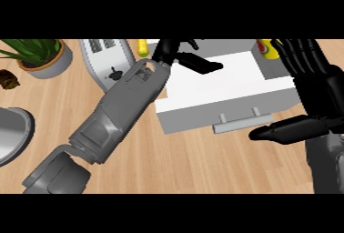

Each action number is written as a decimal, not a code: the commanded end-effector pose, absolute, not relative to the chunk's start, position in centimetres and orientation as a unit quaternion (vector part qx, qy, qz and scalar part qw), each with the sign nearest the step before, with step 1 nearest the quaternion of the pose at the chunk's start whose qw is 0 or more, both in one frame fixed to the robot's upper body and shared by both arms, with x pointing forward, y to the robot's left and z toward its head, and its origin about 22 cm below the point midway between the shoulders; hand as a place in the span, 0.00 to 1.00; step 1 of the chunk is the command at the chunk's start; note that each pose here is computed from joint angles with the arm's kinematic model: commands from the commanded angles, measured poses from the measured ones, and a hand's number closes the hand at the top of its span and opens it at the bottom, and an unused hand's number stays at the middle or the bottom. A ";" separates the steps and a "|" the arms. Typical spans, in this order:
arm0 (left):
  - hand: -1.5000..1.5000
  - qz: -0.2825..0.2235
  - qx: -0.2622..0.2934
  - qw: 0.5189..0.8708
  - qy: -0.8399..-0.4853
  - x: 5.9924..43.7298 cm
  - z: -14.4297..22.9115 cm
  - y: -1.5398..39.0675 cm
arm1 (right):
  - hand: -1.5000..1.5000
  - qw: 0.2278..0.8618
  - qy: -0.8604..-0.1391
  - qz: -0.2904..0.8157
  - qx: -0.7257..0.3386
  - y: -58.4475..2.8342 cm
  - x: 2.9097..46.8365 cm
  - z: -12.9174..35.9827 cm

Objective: Pick up the cup, place it into the drawer and close the drawer

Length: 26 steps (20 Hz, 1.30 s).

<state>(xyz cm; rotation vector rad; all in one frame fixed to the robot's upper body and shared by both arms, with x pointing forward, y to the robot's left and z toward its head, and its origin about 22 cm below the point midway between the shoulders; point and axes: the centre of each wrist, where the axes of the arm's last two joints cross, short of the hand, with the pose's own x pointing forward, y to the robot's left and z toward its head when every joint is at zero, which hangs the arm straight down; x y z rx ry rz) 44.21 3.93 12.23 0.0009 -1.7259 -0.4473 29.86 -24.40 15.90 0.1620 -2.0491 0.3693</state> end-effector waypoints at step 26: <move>0.00 0.011 -0.118 0.556 -0.823 43.5 10.0 5.4 | 0.00 0.562 -0.646 0.517 -0.011 -20.3 28.3 8.7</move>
